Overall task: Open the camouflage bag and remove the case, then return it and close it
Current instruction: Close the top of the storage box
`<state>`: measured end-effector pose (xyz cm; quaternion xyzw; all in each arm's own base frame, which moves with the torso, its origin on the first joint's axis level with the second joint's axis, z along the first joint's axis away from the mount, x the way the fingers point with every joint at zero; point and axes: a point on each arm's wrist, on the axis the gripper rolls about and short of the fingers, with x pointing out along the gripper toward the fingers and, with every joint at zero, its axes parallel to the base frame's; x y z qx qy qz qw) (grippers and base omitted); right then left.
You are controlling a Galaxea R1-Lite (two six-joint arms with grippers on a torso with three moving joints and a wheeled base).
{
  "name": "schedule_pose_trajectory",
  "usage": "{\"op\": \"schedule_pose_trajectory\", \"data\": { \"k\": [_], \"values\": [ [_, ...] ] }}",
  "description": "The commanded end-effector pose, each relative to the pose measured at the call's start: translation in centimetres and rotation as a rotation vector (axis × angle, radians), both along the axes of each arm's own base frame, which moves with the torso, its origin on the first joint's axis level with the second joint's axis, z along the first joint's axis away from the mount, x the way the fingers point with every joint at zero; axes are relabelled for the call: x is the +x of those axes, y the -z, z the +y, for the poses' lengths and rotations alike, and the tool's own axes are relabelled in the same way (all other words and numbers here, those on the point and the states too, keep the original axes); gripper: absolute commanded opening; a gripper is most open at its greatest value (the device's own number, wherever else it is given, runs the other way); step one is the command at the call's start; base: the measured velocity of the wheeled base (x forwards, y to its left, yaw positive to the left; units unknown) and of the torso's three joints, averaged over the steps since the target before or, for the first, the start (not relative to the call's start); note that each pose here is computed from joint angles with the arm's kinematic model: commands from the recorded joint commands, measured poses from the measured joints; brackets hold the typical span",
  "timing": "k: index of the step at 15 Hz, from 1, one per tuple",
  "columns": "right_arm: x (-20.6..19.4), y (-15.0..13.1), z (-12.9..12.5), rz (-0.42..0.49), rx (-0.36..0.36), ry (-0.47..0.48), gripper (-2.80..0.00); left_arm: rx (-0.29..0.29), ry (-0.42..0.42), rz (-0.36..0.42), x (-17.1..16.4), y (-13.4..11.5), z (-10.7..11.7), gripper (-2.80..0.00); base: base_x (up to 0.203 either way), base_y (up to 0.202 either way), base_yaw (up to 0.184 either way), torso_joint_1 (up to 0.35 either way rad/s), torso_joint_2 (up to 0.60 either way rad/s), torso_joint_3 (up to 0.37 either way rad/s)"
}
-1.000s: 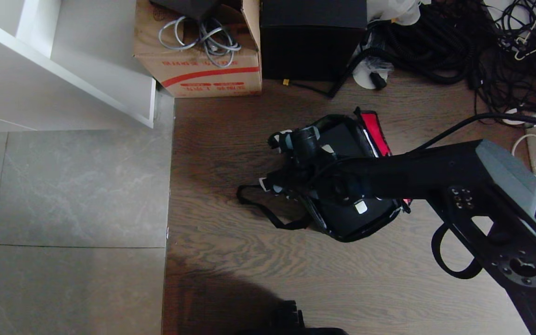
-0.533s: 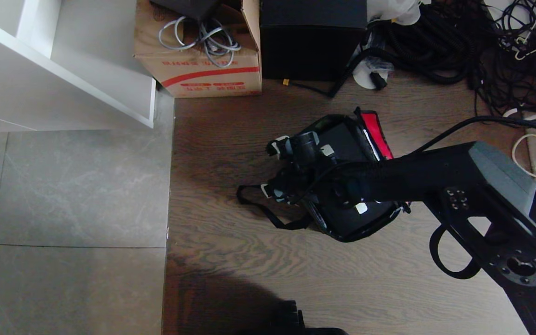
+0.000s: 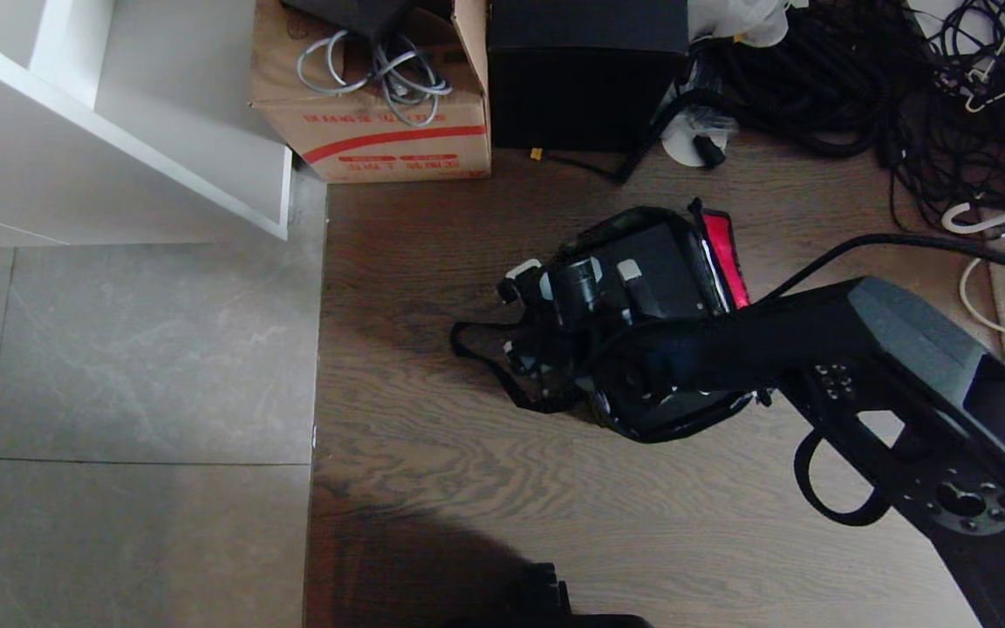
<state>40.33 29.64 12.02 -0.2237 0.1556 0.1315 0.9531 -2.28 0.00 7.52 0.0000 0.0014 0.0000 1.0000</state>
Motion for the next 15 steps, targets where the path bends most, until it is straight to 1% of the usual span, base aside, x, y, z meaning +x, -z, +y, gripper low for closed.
{"op": "schedule_pose_trajectory", "data": {
  "k": [1, 3, 5, 8, 9, 11, 12, 13, 15],
  "values": [
    [0.0, 1.6, 0.1, 0.032, -0.028, -0.003, 0.0, 0.0, 0.0, 0.0, 0.0, 0.0, 0.0, -2.8, 0.0, 0.0, 0.0, 0.0, 0.0, 0.0],
    [0.2, 2.4, 0.4, 0.038, -0.032, -0.004, 0.0, 0.0, 0.0, 0.0, 0.0, 0.0, 0.0, -2.8, 0.0, 0.0, 0.0, 0.0, 0.0, 0.0],
    [0.5, 3.2, 0.9, 0.049, -0.009, 0.005, 0.0, 0.0, 0.0, -0.001, 0.0, 0.0, 0.0, -2.8, 0.0, 0.0, 0.0, 0.0, 0.0, 0.0],
    [1.0, 1.1, 1.8, 0.036, 0.18, 0.046, 0.0, 0.0, 0.0, -0.001, 0.0, 0.0, 0.0, -2.8, 0.0, 0.0, 0.0, 0.0, 0.0, 0.0],
    [0.7, 0.3, 2.1, 0.058, 0.233, 0.054, 0.0, 0.001, 0.0, -0.001, 0.0, 0.0, 0.0, -2.8, 0.0, 0.0, 0.0, 0.0, 0.0, 0.0],
    [-0.6, -2.2, 2.4, 0.077, 0.308, -0.007, 0.0, 0.0, 0.0, -0.001, 0.0, 0.0, 0.0, -2.8, 0.0, 0.0, 0.0, 0.0, 0.0, 0.0],
    [-1.2, -3.1, 2.5, 0.102, 0.332, -0.028, 0.0, 0.0, 0.0, -0.001, 0.0, 0.0, 0.0, -2.8, 0.0, 0.0, 0.0, 0.0, 0.0, 0.0],
    [-1.8, -3.6, 2.5, 0.132, 0.341, -0.036, 0.0, 0.002, 0.0, -0.001, 0.0, 0.0, 0.0, -2.8, 0.0, 0.0, 0.0, 0.0, 0.0, 0.0],
    [-3.2, -3.6, 2.3, 0.205, 0.32, -0.042, 0.0, 0.0, 0.0, 0.0, 0.0, 0.0, 0.0, -2.8, 0.0, 0.0, 0.0, 0.0, 0.0, 0.0]
  ]
}}
